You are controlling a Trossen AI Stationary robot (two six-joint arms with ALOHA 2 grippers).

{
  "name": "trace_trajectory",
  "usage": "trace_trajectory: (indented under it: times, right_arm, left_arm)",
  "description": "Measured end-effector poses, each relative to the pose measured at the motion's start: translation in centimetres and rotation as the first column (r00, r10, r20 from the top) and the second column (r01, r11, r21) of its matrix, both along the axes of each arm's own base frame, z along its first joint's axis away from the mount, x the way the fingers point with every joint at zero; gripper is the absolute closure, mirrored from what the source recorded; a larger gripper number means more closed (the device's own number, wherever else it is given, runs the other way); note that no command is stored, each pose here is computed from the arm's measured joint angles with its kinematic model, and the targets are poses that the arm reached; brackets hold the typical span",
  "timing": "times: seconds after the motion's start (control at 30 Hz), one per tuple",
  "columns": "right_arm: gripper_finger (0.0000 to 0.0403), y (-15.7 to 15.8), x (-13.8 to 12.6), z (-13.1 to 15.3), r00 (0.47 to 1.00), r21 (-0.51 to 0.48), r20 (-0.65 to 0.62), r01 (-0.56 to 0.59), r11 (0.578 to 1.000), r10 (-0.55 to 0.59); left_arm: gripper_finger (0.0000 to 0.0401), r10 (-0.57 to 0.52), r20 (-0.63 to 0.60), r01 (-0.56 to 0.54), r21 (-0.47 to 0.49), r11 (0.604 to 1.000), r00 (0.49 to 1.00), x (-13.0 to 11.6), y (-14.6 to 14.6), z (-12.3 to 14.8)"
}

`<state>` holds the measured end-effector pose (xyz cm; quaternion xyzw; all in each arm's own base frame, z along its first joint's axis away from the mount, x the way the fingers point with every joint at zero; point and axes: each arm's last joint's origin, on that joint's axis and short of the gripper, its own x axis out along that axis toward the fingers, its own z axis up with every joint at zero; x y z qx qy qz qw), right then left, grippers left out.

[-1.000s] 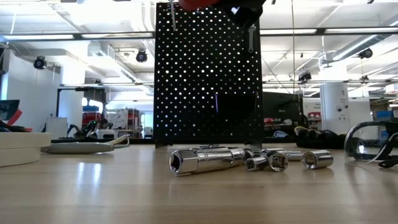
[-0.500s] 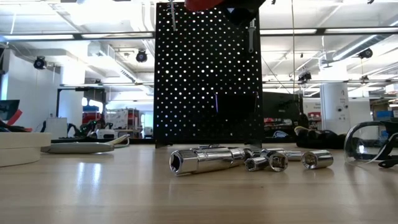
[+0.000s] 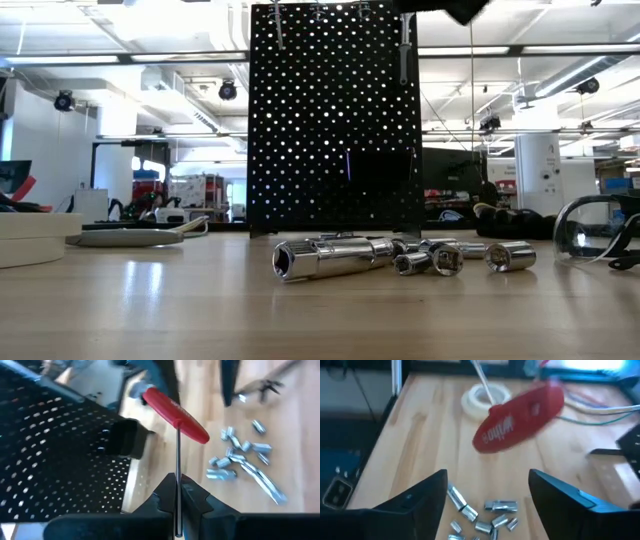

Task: Hang tools onto peg board
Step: Hang the allen wrench on the peg board

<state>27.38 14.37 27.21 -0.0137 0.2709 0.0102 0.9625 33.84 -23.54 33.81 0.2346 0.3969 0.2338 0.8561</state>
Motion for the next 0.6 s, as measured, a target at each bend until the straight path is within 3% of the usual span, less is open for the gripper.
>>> trace_trajectory:
  times: [0.13,0.3,0.43,0.53,0.6]
  right_arm:
    - [0.0139,-0.5,-2.5,-1.5,0.980,0.108,0.200,-0.026,0.994,0.004]
    - [0.0160,-2.2,-4.7,-4.9,0.876,0.225,0.479,-0.068,0.972,-0.050]
    - [0.0172,-3.9,-5.9,-7.8,0.787,0.292,0.606,-0.086,0.953,-0.114]
    - [0.0173,-4.4,-6.1,-8.7,0.714,0.314,0.695,-0.193,0.930,-0.087]
    - [0.0173,-4.5,-5.7,-9.5,0.710,0.313,0.702,-0.237,0.920,-0.056]
  left_arm:
    - [0.0400,0.084,0.099,-0.083,-0.017,0.996,0.992,0.1,0.0,-0.6]
    - [0.0401,0.110,0.139,-0.105,-0.042,0.994,0.984,0.5,0.0,-1.2]
    - [0.0401,0.083,0.163,-0.075,-0.056,0.996,0.983,1.3,-0.1,-0.9]
    - [0.0401,0.075,0.163,-0.062,-0.085,0.994,0.984,1.9,0.3,-0.4]
    - [0.0401,0.074,0.169,-0.058,-0.101,0.993,0.983,2.3,0.6,-0.1]
